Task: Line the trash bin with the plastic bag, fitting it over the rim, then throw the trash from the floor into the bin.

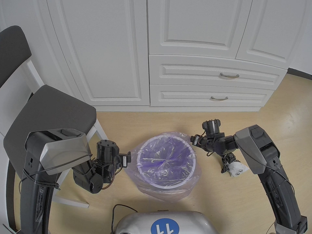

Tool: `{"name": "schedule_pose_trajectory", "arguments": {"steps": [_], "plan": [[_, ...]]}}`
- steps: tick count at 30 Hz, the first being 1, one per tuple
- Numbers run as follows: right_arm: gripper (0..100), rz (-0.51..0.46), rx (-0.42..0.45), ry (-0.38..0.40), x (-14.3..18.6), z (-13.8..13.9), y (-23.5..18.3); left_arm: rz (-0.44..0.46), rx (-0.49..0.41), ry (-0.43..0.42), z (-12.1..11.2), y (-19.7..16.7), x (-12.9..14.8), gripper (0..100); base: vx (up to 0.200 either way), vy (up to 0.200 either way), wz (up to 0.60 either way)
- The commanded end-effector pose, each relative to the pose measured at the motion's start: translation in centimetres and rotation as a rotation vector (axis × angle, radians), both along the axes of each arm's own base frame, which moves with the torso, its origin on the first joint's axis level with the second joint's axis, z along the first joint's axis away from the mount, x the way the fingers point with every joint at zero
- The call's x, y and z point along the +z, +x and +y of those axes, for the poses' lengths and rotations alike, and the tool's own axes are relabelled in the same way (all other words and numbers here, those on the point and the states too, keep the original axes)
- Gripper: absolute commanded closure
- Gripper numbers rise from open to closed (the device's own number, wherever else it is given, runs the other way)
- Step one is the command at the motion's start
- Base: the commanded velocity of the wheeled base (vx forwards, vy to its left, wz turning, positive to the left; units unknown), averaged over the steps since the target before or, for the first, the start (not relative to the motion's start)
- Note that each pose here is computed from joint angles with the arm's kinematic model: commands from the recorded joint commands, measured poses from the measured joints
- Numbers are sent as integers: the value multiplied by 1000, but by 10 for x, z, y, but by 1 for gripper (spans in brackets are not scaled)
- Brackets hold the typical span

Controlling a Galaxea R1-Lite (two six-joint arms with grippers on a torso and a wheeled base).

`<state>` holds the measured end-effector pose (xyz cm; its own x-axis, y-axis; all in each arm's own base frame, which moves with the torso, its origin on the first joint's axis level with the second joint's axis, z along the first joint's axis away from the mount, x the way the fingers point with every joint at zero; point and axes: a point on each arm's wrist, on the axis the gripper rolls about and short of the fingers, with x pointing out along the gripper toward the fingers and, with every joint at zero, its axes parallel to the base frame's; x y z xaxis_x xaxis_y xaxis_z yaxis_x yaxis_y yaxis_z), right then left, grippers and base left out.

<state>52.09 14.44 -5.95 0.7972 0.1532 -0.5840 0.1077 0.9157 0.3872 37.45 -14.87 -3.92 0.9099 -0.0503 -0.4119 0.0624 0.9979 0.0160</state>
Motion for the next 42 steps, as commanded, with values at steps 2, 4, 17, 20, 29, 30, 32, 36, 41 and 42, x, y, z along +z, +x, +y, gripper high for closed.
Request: {"name": "schedule_pose_trajectory", "arguments": {"steps": [2,4,17,20,29,30,32,36,41,42], "plan": [[0,-55,-28,45,-15,2,5,4,5,6,0,-1,0,0,0,0,0],[0,-38,-35,37,-9,-2,5,12,5,11,1,-3,0,0,0,0,0],[0,381,529,-347,33,-102,-81,37,-13,49,6,-15,6,0,0,0,0],[0,320,670,-431,19,-105,-97,36,-12,48,7,-15,7,0,0,0,0],[0,170,873,-319,15,-93,-108,37,-19,80,6,-15,1,0,0,0,0],[0,132,910,-309,15,-93,-107,38,-24,90,6,-15,0,0,0,0,0],[0,67,969,-312,12,-92,-105,36,-24,94,6,-15,0,0,0,0,0],[0,11,1041,-299,10,-82,-100,33,-8,103,6,-14,0,0,0,0,0],[0,-3,1059,-262,12,-76,-89,37,-7,104,6,-13,-3,0,0,0,0],[0,13,1056,-254,13,-76,-87,37,-7,104,6,-13,-3,0,0,0,0]]}}
